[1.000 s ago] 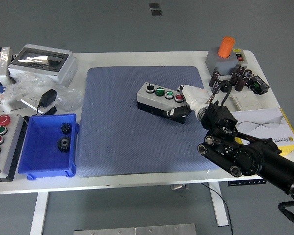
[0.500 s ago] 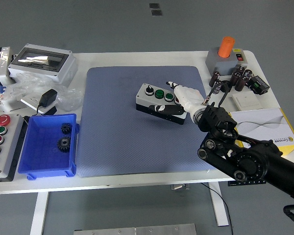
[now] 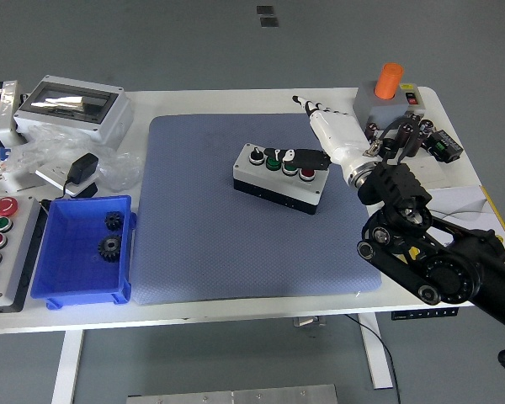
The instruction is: Pick up the button,place it on the desk,press the button,press the button
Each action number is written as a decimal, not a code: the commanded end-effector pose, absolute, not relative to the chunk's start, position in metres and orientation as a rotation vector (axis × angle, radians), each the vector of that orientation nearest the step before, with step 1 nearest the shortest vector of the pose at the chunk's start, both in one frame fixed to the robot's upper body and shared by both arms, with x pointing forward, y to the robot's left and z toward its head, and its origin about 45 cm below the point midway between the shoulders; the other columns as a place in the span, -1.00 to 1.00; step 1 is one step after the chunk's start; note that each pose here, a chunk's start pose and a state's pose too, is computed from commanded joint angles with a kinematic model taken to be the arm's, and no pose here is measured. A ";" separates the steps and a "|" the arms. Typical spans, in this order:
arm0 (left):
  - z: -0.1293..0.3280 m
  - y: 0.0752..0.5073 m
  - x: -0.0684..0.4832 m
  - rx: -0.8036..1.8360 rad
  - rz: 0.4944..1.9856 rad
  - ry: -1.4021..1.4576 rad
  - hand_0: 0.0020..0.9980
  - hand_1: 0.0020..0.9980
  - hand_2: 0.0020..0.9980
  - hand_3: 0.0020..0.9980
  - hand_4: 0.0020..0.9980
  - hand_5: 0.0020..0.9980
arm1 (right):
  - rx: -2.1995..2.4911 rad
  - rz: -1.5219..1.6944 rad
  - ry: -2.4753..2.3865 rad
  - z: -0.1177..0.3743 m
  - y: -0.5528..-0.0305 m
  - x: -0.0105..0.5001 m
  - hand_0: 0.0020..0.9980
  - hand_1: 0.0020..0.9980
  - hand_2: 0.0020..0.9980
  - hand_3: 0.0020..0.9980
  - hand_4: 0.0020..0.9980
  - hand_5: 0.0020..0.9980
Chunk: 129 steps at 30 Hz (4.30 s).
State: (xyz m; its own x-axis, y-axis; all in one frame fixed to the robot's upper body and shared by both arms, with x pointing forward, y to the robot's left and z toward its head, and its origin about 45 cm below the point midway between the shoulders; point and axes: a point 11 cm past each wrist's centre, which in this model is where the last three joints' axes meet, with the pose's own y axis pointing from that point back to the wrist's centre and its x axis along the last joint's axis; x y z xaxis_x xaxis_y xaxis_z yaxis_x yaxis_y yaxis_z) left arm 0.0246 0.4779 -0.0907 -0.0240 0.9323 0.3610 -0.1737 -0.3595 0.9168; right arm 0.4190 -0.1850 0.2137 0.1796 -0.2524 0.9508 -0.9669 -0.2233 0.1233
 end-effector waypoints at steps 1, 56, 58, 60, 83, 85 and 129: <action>-0.091 0.478 0.025 1.338 1.545 0.871 0.48 0.49 0.19 0.19 0.14 -0.64 | 1.635 1.089 -1.159 0.210 -0.184 0.418 0.71 0.93 1.00 1.00 1.00 0.51; -0.089 0.480 0.030 1.334 1.549 0.859 0.48 0.49 0.19 0.19 0.13 -0.68 | 1.612 1.183 -1.107 0.194 -0.174 0.421 -0.74 -0.37 -0.34 -0.27 0.27 -0.91; -0.089 0.480 0.029 1.334 1.551 0.860 0.48 0.49 0.19 0.19 0.13 -0.68 | 1.633 1.195 -1.111 0.202 -0.177 0.419 -0.74 -0.37 -0.34 -0.27 0.27 -0.91; -0.089 0.480 0.028 1.334 1.552 0.861 0.48 0.49 0.19 0.19 0.13 -0.68 | 1.640 1.202 -1.090 0.207 -0.180 0.416 -0.74 -0.37 -0.34 -0.27 0.27 -0.91; -0.091 0.478 0.026 1.331 1.548 0.867 0.48 0.49 0.19 0.19 0.16 -0.64 | 1.835 1.432 -0.697 0.168 -0.142 0.360 -0.50 -0.23 -0.29 -0.27 0.12 -0.93; -0.091 0.478 0.026 1.332 1.548 0.867 0.48 0.49 0.20 0.19 0.16 -0.63 | 1.826 1.425 -0.692 0.165 -0.143 0.360 -0.44 -0.13 -0.25 -0.23 0.13 -0.93; -0.091 0.477 0.026 1.323 1.552 0.868 0.48 0.49 0.20 0.19 0.15 -0.61 | 1.919 1.362 -0.769 0.241 -0.171 0.359 0.45 0.83 1.00 1.00 1.00 0.10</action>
